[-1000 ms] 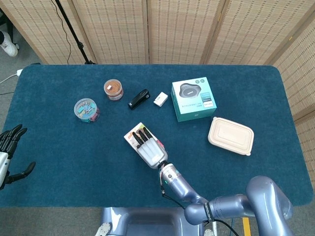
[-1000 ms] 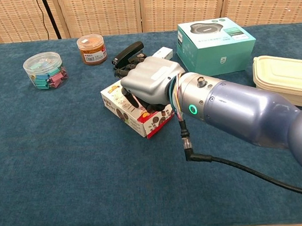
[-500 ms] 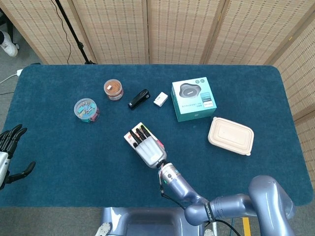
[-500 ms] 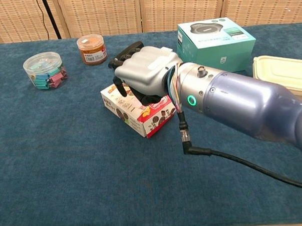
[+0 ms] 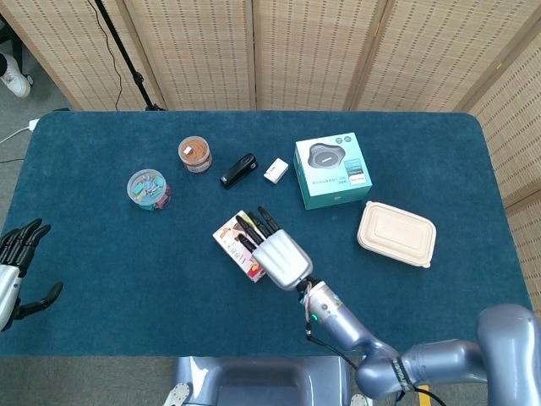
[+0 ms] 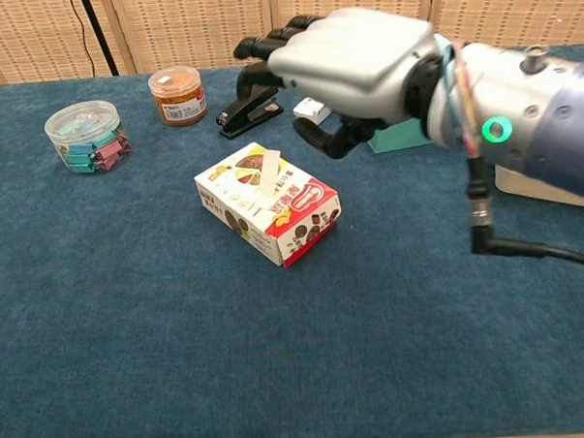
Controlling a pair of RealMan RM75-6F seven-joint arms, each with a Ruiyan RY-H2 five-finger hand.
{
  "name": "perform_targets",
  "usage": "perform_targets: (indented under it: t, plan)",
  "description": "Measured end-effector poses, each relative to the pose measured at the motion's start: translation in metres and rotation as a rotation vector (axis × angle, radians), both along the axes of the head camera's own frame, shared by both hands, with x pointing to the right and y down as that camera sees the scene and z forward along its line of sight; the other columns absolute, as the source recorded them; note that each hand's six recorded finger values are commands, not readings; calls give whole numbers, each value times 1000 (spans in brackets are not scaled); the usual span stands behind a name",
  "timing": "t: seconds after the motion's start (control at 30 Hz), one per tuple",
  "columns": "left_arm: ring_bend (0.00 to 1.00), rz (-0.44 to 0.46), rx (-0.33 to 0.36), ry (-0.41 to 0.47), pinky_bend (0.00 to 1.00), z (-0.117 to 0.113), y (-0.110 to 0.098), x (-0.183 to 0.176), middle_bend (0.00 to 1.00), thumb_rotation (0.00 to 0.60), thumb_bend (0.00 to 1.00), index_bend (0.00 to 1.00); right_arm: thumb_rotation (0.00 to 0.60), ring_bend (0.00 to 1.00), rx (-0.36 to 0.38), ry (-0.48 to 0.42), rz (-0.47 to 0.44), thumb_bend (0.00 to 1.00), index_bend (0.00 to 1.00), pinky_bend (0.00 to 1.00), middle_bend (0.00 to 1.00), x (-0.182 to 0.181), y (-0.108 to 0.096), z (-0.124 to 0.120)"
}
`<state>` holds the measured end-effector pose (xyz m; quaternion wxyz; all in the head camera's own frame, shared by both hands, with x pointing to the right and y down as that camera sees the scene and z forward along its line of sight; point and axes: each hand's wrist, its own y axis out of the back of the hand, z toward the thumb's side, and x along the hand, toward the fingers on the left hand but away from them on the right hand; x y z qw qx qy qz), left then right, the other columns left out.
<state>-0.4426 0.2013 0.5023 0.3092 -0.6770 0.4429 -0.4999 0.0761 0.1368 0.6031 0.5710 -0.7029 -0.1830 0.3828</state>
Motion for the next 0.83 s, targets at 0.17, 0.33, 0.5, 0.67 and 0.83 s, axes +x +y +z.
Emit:
perform_targets:
  t: [0.17, 0.33, 0.5, 0.67, 0.83]
  plan:
    - [0, -10, 5, -2, 0, 5, 11, -2, 0, 600, 246, 0, 600, 0, 15, -70, 31, 0, 0, 0, 0, 37, -1, -16]
    - [0, -34, 8, 6, 0, 9, 25, -7, 0, 600, 226, 0, 600, 0, 41, -154, 82, 0, 0, 0, 0, 88, 3, -35]
    - [0, -37, 19, 4, 0, 13, 33, -12, 0, 600, 226, 0, 600, 0, 109, -174, 155, 0, 0, 0, 0, 144, 8, -47]
    - [0, -25, 38, -18, 0, 15, 37, -14, 0, 600, 226, 0, 600, 0, 99, -193, 230, 0, 0, 0, 0, 196, 20, -43]
    - [0, -8, 49, -40, 0, 17, 38, -12, 0, 600, 227, 0, 600, 0, 120, -156, 306, 0, 0, 0, 0, 250, 33, -33]
